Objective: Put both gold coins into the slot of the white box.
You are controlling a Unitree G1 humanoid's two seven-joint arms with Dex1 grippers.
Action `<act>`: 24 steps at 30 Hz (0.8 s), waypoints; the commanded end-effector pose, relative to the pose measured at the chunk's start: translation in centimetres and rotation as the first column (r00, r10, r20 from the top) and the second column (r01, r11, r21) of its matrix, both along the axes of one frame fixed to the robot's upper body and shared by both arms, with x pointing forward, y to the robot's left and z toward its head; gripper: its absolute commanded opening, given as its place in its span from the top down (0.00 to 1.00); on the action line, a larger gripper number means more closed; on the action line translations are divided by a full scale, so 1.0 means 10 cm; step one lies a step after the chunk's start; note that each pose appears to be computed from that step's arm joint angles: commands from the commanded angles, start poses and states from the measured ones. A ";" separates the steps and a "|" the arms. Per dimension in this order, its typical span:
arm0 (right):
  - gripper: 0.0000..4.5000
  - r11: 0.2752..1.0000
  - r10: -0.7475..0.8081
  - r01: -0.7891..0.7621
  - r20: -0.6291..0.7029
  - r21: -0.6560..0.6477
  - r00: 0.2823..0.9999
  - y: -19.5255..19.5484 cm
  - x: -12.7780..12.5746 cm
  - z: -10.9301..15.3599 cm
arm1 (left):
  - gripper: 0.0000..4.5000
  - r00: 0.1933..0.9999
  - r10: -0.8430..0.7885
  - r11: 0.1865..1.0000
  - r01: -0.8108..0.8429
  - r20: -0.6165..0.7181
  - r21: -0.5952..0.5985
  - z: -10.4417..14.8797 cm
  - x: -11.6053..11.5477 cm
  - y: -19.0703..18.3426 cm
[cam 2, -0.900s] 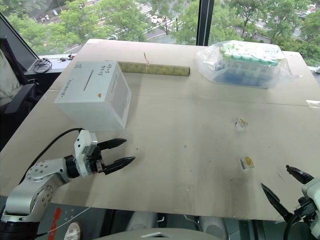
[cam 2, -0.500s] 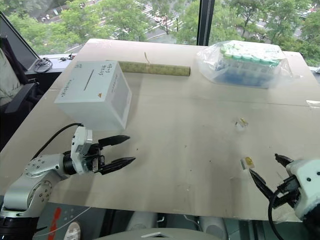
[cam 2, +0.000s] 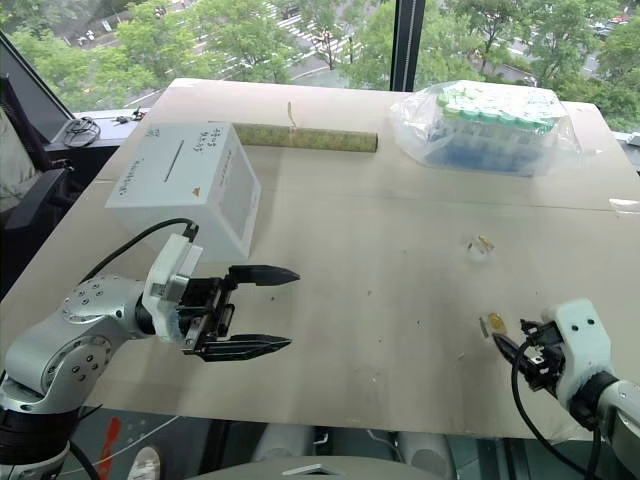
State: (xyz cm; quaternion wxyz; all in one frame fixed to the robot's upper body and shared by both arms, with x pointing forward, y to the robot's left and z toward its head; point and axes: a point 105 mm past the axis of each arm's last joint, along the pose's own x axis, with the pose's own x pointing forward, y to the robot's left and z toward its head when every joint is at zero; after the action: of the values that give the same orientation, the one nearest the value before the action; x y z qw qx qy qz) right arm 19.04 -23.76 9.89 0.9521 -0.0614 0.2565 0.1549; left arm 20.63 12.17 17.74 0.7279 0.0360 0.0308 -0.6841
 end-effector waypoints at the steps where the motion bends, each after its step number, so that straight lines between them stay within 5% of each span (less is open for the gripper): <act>1: 0.49 1.000 0.000 0.000 0.003 -0.005 1.000 0.00 0.04 0.02 | 0.00 0.998 -0.034 0.999 0.034 0.050 -0.004 0.13 -0.07 -0.08; 9: 0.49 1.000 0.012 -0.011 -0.013 0.014 1.000 0.03 0.07 0.02 | 0.00 0.998 -0.020 1.000 0.020 0.062 0.002 0.16 -0.15 -0.09; 12: 0.65 1.000 0.004 -0.004 -0.014 0.012 1.000 0.01 0.07 0.01 | 0.00 0.998 -0.015 1.000 0.015 0.062 0.002 0.15 -0.15 -0.09; 14: 0.84 1.000 0.009 -0.009 -0.015 0.009 1.000 0.01 0.07 0.01 | 0.00 0.998 -0.013 1.000 0.013 0.060 0.002 0.15 -0.15 -0.09; 24: 0.84 1.000 0.014 -0.013 -0.020 0.010 1.000 0.00 0.07 -0.01 | 0.00 0.999 -0.005 1.000 0.005 0.049 0.004 0.11 -0.10 -0.08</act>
State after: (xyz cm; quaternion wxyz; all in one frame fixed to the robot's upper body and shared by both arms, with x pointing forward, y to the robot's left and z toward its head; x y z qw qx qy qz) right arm 19.56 -23.80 9.32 0.9460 -0.0498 0.2770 0.1607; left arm 19.76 11.53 18.49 0.7313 0.0490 0.0239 -0.6799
